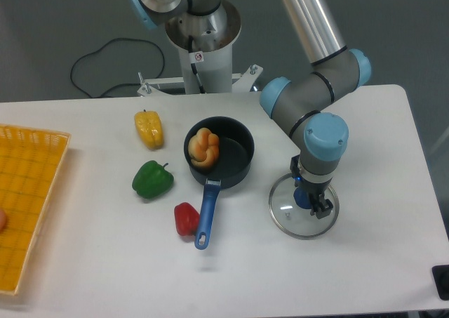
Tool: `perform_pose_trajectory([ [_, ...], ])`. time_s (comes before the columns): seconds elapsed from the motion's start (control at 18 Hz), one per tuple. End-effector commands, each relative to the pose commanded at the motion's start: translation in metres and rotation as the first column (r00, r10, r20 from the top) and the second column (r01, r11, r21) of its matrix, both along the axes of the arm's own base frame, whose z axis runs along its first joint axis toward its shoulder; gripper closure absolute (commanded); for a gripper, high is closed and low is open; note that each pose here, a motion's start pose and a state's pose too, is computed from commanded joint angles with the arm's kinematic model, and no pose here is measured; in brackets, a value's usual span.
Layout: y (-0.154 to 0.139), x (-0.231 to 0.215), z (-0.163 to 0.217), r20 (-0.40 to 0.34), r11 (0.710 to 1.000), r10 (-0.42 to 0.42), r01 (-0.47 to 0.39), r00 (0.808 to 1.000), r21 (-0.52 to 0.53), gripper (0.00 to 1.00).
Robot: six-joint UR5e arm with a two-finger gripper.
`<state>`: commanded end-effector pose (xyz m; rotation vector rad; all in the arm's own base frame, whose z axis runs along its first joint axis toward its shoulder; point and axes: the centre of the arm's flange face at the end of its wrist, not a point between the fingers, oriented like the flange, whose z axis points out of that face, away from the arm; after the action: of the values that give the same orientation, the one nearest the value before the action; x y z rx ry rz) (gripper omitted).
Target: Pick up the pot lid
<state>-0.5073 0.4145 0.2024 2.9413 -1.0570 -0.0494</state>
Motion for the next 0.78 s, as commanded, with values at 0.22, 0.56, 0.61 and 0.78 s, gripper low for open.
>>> perform_pose_trajectory([
  [0.22, 0.0006, 0.0006, 0.0010, -0.002, 1.000, -0.001, 0.001, 1.000, -0.001, 0.33],
  [0.56, 0.0000, 0.0014, 0.0084, -0.010, 1.000, 0.017, -0.017, 1.000, 0.002, 0.45],
  [0.61, 0.0000, 0.0014, 0.0084, -0.010, 1.000, 0.020, -0.020, 1.000, 0.003, 0.45],
  [0.78, -0.0003, 0.0020, 0.0097, -0.011, 1.000, 0.023, -0.023, 1.000, 0.003, 0.45],
])
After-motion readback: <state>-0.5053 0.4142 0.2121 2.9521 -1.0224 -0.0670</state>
